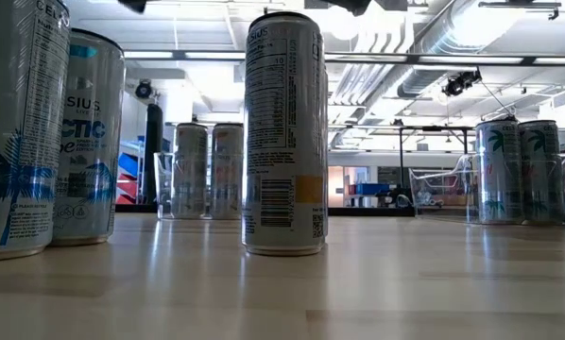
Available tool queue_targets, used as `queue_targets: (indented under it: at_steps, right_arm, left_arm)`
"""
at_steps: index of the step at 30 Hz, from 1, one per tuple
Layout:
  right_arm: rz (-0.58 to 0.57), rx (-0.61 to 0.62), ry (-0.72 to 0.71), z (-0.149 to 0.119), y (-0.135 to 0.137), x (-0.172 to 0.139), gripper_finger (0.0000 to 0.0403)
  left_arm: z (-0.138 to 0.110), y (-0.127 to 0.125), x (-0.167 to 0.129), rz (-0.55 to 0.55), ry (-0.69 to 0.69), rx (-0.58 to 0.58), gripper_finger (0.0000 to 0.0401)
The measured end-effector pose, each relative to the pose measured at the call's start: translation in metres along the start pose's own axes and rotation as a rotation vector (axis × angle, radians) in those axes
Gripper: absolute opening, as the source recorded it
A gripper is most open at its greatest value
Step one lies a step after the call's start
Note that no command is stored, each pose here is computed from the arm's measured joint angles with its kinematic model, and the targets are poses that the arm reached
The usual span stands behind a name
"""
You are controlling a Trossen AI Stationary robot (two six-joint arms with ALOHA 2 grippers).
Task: Sort soda cans
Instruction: Put the white/pink soda can into the top right transparent bin
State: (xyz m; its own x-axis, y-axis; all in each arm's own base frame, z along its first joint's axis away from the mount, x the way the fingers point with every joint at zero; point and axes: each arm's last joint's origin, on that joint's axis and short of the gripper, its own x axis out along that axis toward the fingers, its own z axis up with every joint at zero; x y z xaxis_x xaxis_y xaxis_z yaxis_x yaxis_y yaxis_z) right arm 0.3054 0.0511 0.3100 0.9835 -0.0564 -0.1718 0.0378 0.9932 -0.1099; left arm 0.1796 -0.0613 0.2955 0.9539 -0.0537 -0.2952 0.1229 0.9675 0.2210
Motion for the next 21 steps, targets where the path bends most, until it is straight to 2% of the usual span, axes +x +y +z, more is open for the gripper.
queue_targets:
  at_steps: [3,6,10,15,18,21]
  right_arm:
    - [-0.090,-0.033,0.034,-0.003,-0.004,0.000,0.0296]
    - [-0.118,-0.059,0.048,-0.004,-0.011,0.001,0.0296]
    - [-0.004,-0.046,0.031,-0.004,-0.023,0.005,0.0296]
    - [0.171,-0.037,-0.090,-0.004,-0.032,0.020,0.0296]
    - [0.193,-0.036,-0.130,-0.009,-0.034,0.031,0.0296]
    - [0.183,-0.041,-0.148,-0.015,-0.035,0.040,0.0296]
  left_arm:
    - [0.002,-0.003,-0.001,-0.017,-0.011,-0.012,0.0266]
    - [0.002,-0.003,-0.001,-0.015,-0.009,-0.071,0.0266]
    - [0.000,0.003,0.001,0.053,0.010,-0.067,0.0266]
    - [0.001,0.008,0.001,0.125,0.040,-0.024,0.0266]
    - [0.013,0.012,-0.011,0.134,0.126,-0.032,0.0266]
    - [0.028,0.014,-0.027,0.099,0.205,-0.088,0.0266]
